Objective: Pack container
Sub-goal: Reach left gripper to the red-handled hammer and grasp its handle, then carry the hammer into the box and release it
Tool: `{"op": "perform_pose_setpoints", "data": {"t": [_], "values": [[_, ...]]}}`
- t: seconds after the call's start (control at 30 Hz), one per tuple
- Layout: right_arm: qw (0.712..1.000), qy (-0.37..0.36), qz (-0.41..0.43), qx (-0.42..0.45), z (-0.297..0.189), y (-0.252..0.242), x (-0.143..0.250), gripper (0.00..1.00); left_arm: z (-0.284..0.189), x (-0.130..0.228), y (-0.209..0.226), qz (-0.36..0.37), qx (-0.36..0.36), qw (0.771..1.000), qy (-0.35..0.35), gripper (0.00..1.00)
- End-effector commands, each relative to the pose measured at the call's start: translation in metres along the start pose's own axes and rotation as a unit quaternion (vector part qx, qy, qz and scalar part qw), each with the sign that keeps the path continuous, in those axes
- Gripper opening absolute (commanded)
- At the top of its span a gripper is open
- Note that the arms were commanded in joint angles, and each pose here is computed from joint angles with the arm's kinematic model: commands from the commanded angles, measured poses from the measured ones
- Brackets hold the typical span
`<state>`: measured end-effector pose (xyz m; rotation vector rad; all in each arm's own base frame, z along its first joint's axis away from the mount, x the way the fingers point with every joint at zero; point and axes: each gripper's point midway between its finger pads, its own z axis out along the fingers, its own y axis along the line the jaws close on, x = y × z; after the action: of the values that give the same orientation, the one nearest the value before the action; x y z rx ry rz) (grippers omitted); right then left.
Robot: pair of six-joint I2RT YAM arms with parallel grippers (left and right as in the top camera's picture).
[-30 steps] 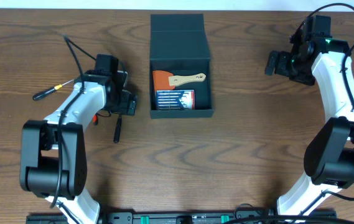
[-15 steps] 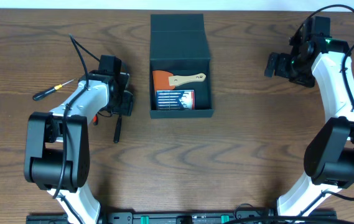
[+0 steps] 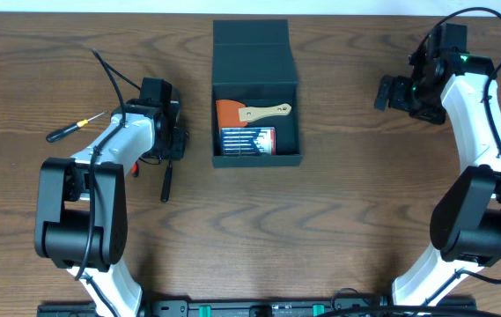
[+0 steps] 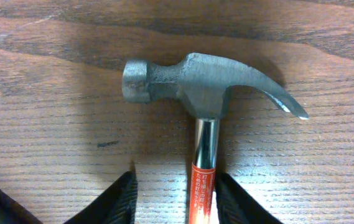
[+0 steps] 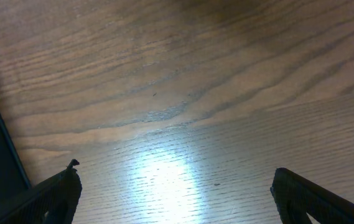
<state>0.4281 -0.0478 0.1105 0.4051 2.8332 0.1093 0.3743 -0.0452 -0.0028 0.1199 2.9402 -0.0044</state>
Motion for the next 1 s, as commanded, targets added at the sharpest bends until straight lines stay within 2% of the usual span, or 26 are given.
{"op": "perform_pose_setpoints", "data": {"t": [0.0,0.13,0.17,0.37,0.57,0.73,0.83,0.97], "values": [[1.000,0.005,0.010,-0.001,0.003,0.000,0.002,0.99,0.011,0.008,0.006,0.000,-0.016,1.000,0.020,0.34],[1.000,0.005,0.010,-0.001,0.003,0.000,0.002,0.99,0.011,0.008,0.006,0.003,-0.016,1.000,0.019,0.14],[1.000,0.005,0.010,-0.001,0.003,0.000,0.002,0.99,0.011,0.007,0.005,0.003,-0.016,1.000,0.019,0.12],[1.000,0.005,0.010,-0.001,0.003,0.000,0.002,0.99,0.011,0.007,0.005,0.006,-0.016,1.000,0.019,0.06],[1.000,0.005,0.010,-0.001,0.003,0.000,0.002,0.99,0.004,0.003,0.005,0.039,-0.015,0.999,0.012,0.06],[1.000,0.006,0.010,-0.001,0.003,0.000,0.002,0.99,-0.049,-0.028,0.001,0.059,-0.014,0.998,-0.032,0.06],[1.000,0.005,0.010,-0.001,0.003,0.000,0.002,0.99,-0.098,-0.055,-0.010,0.119,-0.016,0.989,-0.086,0.06],[1.000,0.005,0.010,-0.001,0.003,0.000,0.002,0.99,-0.163,-0.086,-0.040,0.223,-0.027,0.958,-0.176,0.06]]}}
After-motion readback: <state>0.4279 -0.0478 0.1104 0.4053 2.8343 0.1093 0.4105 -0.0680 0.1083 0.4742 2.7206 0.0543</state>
